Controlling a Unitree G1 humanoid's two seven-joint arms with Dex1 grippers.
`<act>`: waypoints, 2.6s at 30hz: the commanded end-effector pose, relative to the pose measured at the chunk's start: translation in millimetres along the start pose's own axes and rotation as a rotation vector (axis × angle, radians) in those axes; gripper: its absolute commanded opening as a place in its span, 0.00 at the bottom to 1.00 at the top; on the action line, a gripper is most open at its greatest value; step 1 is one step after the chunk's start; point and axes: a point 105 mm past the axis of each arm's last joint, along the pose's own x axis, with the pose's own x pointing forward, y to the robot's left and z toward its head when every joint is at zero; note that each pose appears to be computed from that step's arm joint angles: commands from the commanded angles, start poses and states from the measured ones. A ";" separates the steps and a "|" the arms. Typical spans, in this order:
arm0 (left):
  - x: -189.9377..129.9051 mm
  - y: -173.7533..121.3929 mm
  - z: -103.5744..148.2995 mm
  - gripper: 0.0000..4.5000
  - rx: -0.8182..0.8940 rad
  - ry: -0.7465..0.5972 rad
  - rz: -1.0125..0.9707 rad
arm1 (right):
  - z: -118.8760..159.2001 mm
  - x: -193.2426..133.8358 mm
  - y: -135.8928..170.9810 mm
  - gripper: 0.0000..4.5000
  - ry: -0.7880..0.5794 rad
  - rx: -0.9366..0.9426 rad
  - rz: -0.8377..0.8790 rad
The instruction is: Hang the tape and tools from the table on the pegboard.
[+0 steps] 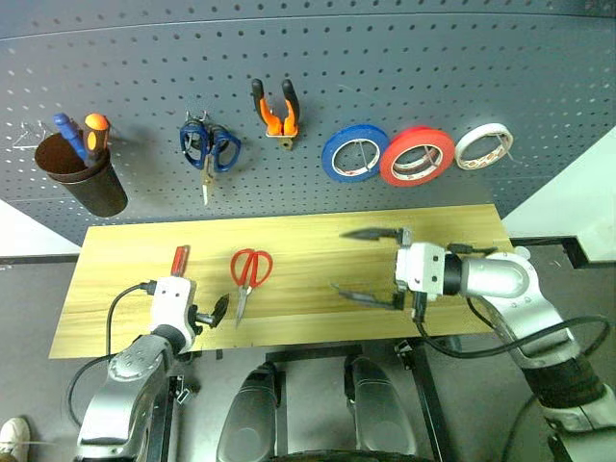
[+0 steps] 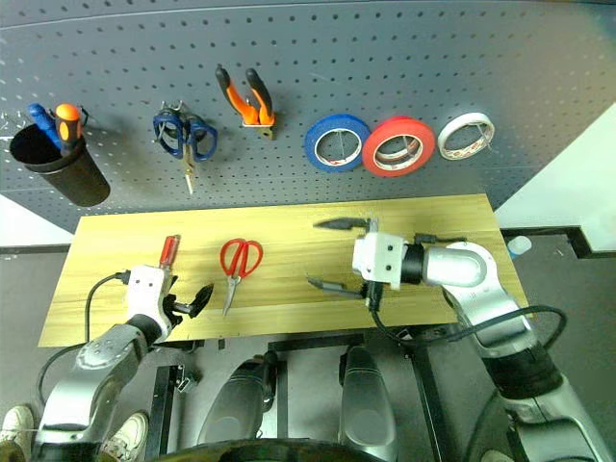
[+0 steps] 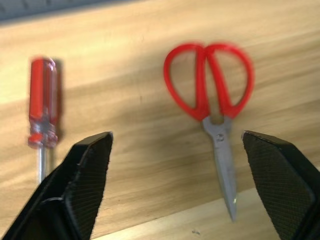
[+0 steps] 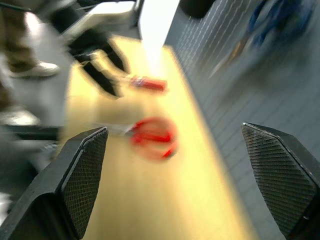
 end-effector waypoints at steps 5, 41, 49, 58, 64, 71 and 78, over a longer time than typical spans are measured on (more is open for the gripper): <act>36.9 -5.9 -6.0 0.97 0.016 0.193 0.058 | -25.4 -19.6 0.9 1.00 0.048 0.088 -0.075; 53.2 -27.7 -38.2 0.32 0.060 0.526 -0.009 | -24.5 -13.5 -10.6 1.00 0.036 0.077 -0.156; 55.1 -25.9 -34.3 0.06 0.057 0.503 -0.007 | -26.2 -13.6 -10.0 1.00 0.038 0.079 -0.163; 31.0 -9.3 -5.5 0.06 0.101 0.261 -0.077 | -2.8 -10.9 -18.9 1.00 -0.101 0.121 -0.185; -3.6 14.9 22.4 0.06 0.127 -0.075 -0.117 | 32.8 -7.9 -24.9 1.00 -0.273 0.200 -0.144; -49.8 26.2 92.5 0.06 0.022 -0.591 -0.173 | 58.9 -2.0 -31.4 1.00 -0.355 0.191 -0.100; -61.4 39.7 129.1 0.06 0.035 -0.803 -0.113 | 78.6 2.0 -38.8 1.00 -0.410 0.152 -0.083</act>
